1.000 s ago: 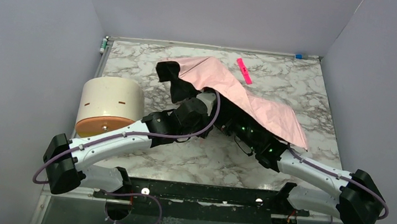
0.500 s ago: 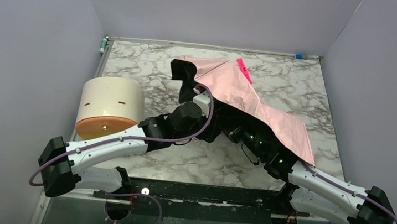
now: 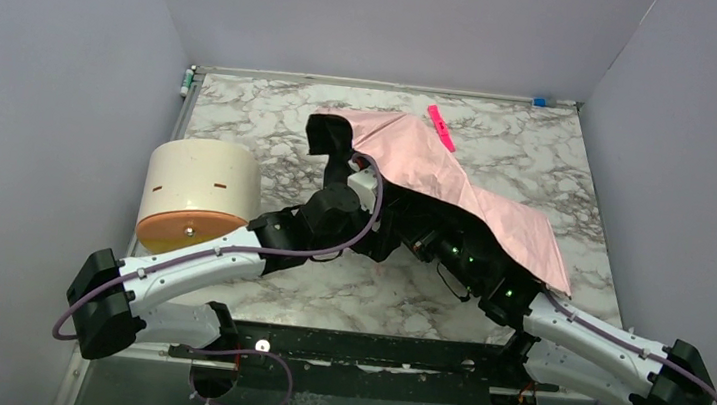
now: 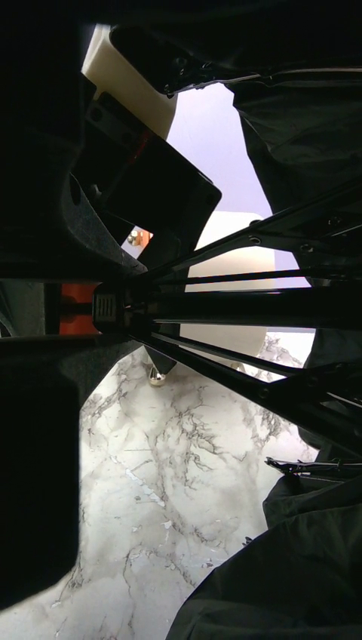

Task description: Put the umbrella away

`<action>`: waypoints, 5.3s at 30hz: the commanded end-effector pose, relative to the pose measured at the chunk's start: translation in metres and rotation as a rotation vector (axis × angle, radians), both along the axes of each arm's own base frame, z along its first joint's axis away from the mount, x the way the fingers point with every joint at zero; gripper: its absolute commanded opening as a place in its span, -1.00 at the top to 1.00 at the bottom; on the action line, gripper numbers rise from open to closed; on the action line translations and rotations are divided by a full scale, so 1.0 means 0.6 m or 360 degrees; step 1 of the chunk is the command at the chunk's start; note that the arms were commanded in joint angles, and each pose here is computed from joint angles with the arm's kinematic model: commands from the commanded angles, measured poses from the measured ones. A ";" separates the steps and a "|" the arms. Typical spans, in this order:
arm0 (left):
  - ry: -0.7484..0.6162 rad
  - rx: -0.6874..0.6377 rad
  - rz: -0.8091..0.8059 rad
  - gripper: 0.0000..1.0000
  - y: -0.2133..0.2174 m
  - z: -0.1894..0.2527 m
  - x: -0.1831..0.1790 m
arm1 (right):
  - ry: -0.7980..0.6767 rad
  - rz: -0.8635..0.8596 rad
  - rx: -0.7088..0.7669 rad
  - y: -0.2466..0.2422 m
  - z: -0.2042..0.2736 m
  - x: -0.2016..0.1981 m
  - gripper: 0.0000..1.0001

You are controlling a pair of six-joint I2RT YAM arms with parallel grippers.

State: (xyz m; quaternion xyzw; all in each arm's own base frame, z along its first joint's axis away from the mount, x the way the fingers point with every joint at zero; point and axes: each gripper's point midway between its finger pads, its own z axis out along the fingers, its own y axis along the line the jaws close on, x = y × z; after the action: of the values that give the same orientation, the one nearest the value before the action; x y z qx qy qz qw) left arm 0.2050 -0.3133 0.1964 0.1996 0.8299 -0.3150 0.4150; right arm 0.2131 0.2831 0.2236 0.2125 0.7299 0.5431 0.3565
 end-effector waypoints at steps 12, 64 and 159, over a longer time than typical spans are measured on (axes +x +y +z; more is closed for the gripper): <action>-0.0129 -0.0142 -0.0173 -0.75 -0.008 0.056 -0.011 | -0.0065 -0.0057 -0.0088 -0.009 0.003 0.008 0.99; -0.0026 -0.0008 -0.0006 1.00 -0.003 -0.018 0.013 | -0.0057 0.0154 -0.0035 0.021 -0.009 -0.020 0.99; 0.0139 -0.0038 0.0424 1.00 0.056 -0.091 0.025 | -0.0114 -0.0513 0.0172 -0.004 -0.049 0.084 -0.79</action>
State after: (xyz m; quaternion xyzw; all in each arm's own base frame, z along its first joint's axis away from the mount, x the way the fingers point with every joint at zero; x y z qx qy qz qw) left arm 0.2213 -0.2688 0.1320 0.0727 0.8769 -0.2363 0.4123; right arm 0.2473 0.2789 0.1863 0.2856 0.6642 0.5283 0.4452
